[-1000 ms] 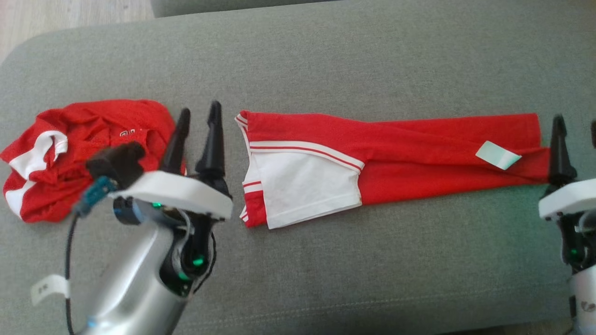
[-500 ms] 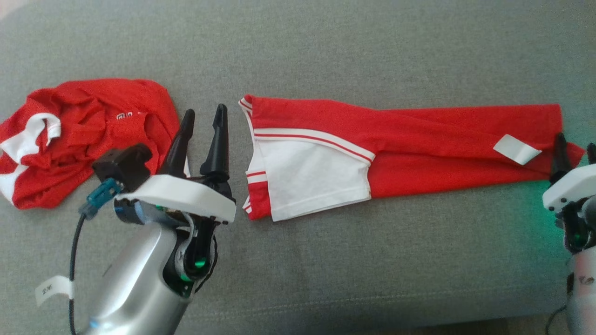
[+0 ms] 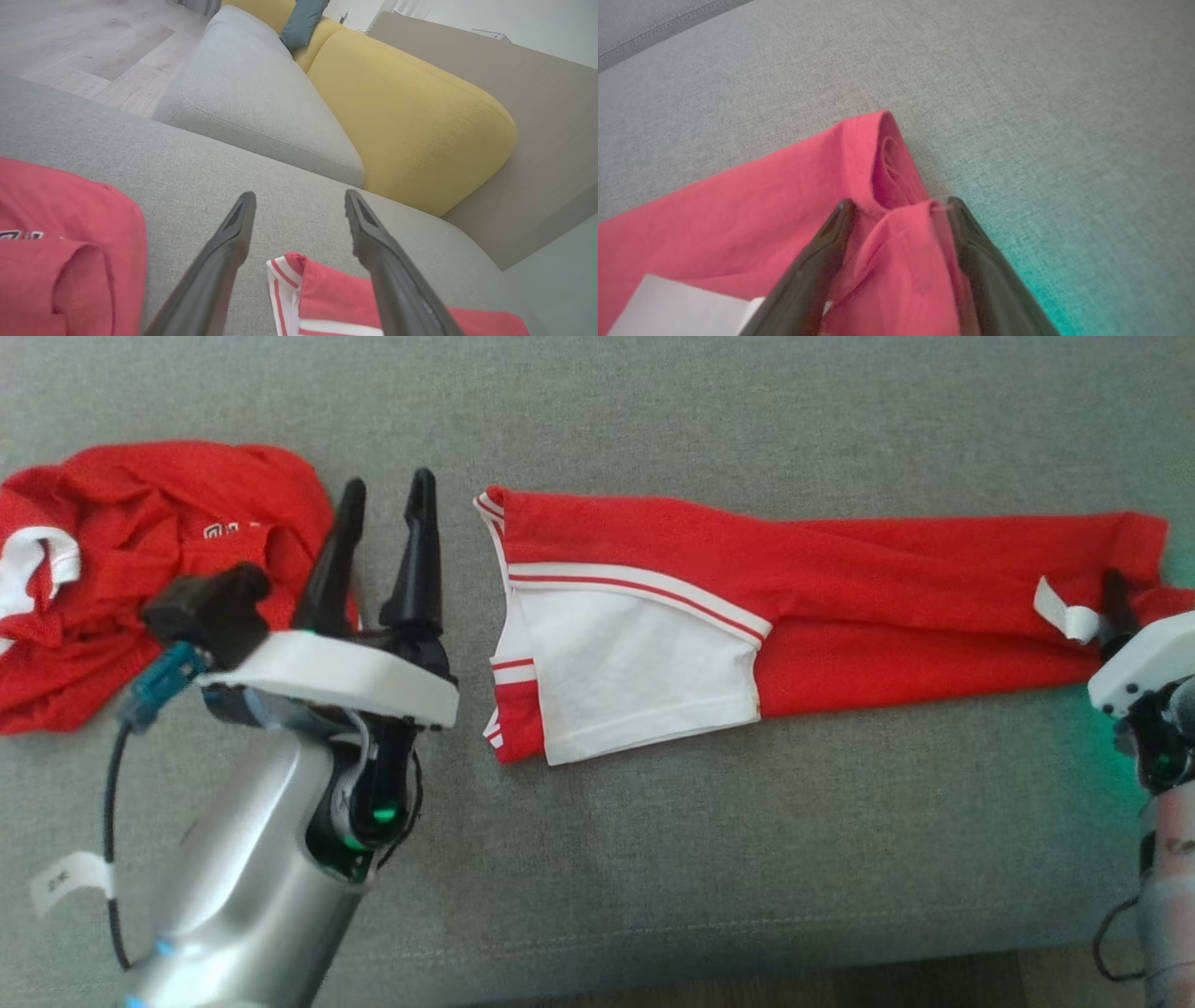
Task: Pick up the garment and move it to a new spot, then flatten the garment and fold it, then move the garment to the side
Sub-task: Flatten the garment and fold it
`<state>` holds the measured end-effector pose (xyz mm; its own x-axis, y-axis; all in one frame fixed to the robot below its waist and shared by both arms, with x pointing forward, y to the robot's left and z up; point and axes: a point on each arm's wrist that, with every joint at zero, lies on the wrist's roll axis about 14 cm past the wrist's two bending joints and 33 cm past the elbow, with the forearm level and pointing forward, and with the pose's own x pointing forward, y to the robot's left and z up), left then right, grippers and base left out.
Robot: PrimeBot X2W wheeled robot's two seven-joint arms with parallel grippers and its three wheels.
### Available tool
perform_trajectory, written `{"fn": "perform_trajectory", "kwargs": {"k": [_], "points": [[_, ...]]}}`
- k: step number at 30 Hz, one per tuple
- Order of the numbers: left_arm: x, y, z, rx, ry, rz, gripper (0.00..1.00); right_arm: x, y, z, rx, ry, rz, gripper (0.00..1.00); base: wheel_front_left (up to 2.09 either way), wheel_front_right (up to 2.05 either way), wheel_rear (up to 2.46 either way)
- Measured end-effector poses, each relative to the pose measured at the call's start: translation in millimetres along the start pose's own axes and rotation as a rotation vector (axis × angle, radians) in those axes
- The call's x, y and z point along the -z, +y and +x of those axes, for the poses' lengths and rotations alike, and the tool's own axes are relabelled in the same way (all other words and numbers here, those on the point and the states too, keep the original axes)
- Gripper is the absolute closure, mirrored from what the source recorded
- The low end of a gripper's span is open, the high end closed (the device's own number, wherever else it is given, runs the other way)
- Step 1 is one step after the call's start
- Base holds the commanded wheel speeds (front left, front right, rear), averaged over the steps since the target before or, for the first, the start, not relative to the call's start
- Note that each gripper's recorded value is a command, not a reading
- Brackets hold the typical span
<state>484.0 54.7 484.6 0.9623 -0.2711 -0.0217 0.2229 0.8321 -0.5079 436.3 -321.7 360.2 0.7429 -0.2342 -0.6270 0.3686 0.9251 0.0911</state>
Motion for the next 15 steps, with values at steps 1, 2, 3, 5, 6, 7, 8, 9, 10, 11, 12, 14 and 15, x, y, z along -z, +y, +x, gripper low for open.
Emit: {"fn": "perform_trajectory", "kwargs": {"k": [1, 2, 3, 5, 6, 7, 8, 9, 10, 11, 12, 14, 15], "points": [[-1, 1, 2, 0.000, -0.004, 0.001, 0.00, 1, 0, 1, -0.001, 0.006, 0.003, 0.00, 0.00, 0.00, 0.00], [-2, 3, 4, -0.002, -0.007, 0.001, 0.00, 1, 0, 3, -0.001, 0.005, 0.005, 0.00, 0.00, 0.00, 0.00], [-2, 4, 5, -0.003, -0.010, 0.001, 0.00, 1, 0, 4, 0.000, 0.003, 0.006, 0.00, 0.00, 0.00, 0.00], [-4, 7, 8, -0.010, -0.014, 0.005, 0.00, 1, -1, 5, 0.001, 0.001, 0.013, 0.00, 0.00, 0.00, 0.00], [-4, 8, 9, -0.010, -0.017, 0.006, 0.00, 1, -1, 5, 0.001, 0.000, 0.017, 0.00, 0.00, 0.00, 0.00], [-6, 9, 10, -0.011, -0.020, 0.007, 0.00, 1, -2, 6, 0.002, -0.001, 0.019, 0.00, 0.00, 0.00, 0.00], [-7, 12, 11, -0.016, -0.024, 0.009, 0.00, 1, -2, 6, 0.003, -0.001, 0.020, 0.00, 0.00, 0.00, 0.00], [-8, 14, 11, -0.024, -0.027, 0.012, 0.00, 1, -2, 6, 0.004, -0.002, 0.020, 0.00, 0.00, 0.00, 0.00], [-9, 16, 12, -0.027, -0.028, 0.014, 0.00, 1, -2, 6, 0.004, -0.002, 0.021, 0.00, 0.00, 0.00, 0.00], [-10, 17, 13, -0.029, -0.031, 0.017, 0.00, 1, -2, 7, 0.004, -0.004, 0.025, 0.00, 0.00, 0.00, 0.00], [-11, 18, 14, -0.031, -0.035, 0.019, 0.00, 2, -2, 7, 0.003, -0.004, 0.029, 0.00, 0.00, 0.00, 0.00], [-14, 20, 16, -0.034, -0.041, 0.021, 0.00, 2, -2, 7, 0.003, -0.004, 0.037, 0.00, 0.00, 0.00, 0.00], [-15, 21, 17, -0.036, -0.043, 0.024, 0.00, 3, -2, 7, 0.003, -0.001, 0.038, 0.00, 0.00, 0.00, 0.00]]}}
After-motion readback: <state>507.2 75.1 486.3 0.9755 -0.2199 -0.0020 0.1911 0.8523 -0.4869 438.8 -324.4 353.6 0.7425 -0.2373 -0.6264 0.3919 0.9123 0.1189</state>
